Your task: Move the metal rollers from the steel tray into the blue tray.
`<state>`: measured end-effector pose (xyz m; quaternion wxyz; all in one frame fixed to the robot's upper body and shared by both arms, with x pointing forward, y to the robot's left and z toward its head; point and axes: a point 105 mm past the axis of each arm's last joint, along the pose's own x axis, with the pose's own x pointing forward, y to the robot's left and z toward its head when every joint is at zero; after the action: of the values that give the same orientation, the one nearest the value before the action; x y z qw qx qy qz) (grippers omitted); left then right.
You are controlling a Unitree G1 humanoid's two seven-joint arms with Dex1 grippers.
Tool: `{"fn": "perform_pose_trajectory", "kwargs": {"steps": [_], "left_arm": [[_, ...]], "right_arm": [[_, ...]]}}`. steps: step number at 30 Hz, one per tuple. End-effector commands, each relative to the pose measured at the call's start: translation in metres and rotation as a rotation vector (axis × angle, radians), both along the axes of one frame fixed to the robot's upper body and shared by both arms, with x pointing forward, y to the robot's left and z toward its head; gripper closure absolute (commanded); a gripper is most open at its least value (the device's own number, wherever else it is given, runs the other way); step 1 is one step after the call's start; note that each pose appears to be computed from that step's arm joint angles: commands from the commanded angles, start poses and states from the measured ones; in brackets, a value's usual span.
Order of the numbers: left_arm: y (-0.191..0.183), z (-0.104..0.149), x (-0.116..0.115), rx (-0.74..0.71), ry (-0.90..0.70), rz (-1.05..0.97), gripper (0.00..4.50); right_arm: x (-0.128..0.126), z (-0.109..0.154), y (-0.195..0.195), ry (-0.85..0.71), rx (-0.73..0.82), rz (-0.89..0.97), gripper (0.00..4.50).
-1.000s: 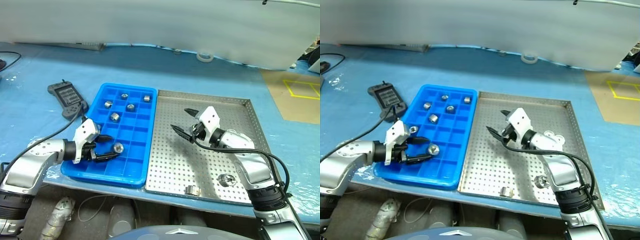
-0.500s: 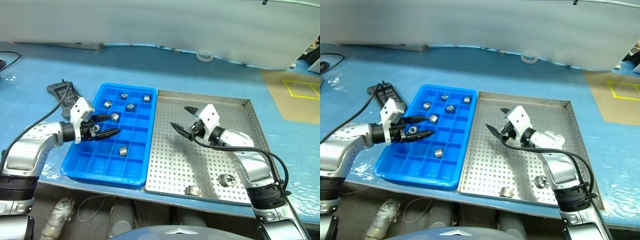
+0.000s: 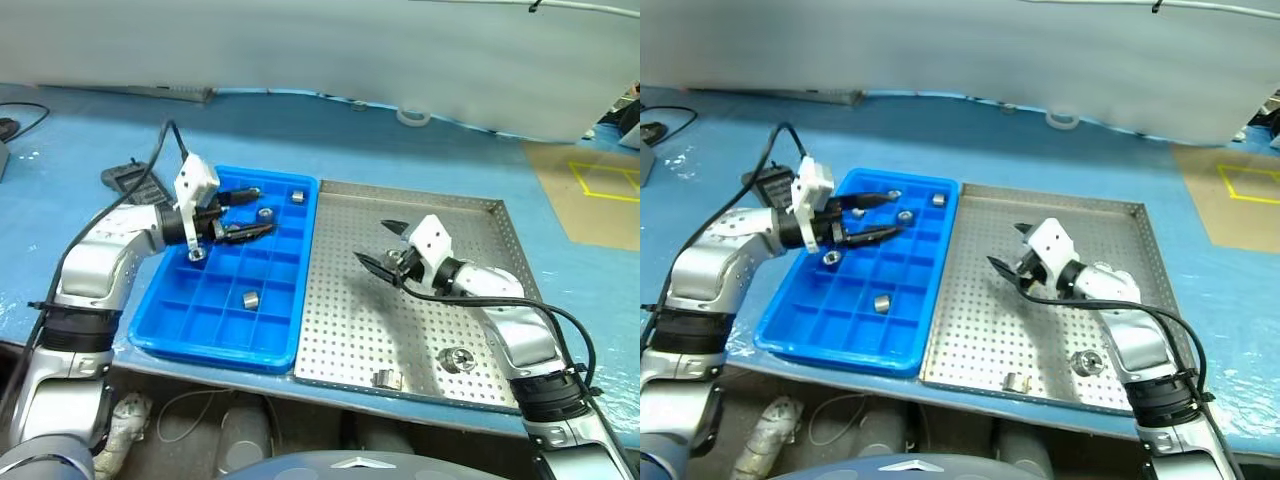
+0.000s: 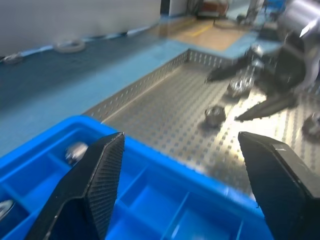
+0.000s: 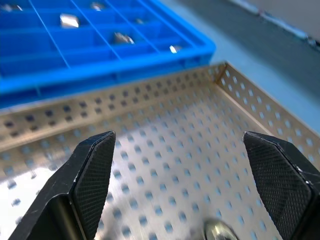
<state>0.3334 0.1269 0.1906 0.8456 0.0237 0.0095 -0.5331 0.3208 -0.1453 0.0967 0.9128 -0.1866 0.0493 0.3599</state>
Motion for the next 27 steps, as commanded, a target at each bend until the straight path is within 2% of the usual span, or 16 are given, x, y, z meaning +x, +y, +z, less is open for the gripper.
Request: {"fn": "perform_pose_trajectory", "kwargs": {"steps": [1, 4, 13, 16, 21, 22, 23, 27], "left_arm": [[-0.016, 0.001, 0.005, -0.065, 0.04, 0.005, 0.68], [-0.034, -0.01, 0.003, -0.067, 0.067, -0.019, 0.68], [-0.049, -0.01, 0.008, -0.086, 0.064, -0.028, 0.68], [-0.047, -0.012, 0.009, -0.067, 0.059, -0.021, 0.64], [-0.042, -0.011, 0.008, -0.071, 0.068, -0.015, 0.64], [-0.04, -0.011, 0.009, -0.07, 0.069, -0.011, 0.64], [-0.038, -0.011, 0.009, -0.069, 0.069, -0.007, 0.64], [-0.027, -0.007, 0.008, -0.063, 0.064, 0.004, 0.64]], "right_arm": [[0.008, -0.011, -0.024, 0.003, -0.005, -0.085, 0.22], [0.011, -0.016, -0.026, 0.006, 0.021, -0.115, 0.22], [0.017, -0.031, -0.018, 0.055, 0.083, -0.132, 0.22], [0.015, -0.038, -0.015, 0.082, 0.091, -0.122, 0.83], [0.015, -0.041, -0.011, 0.103, 0.096, -0.141, 2.49], [0.015, -0.038, -0.009, 0.098, 0.098, -0.137, 2.69], [0.014, -0.035, -0.006, 0.092, 0.1, -0.133, 2.83], [0.012, -0.022, 0.001, 0.072, 0.096, -0.106, 2.84]]}}
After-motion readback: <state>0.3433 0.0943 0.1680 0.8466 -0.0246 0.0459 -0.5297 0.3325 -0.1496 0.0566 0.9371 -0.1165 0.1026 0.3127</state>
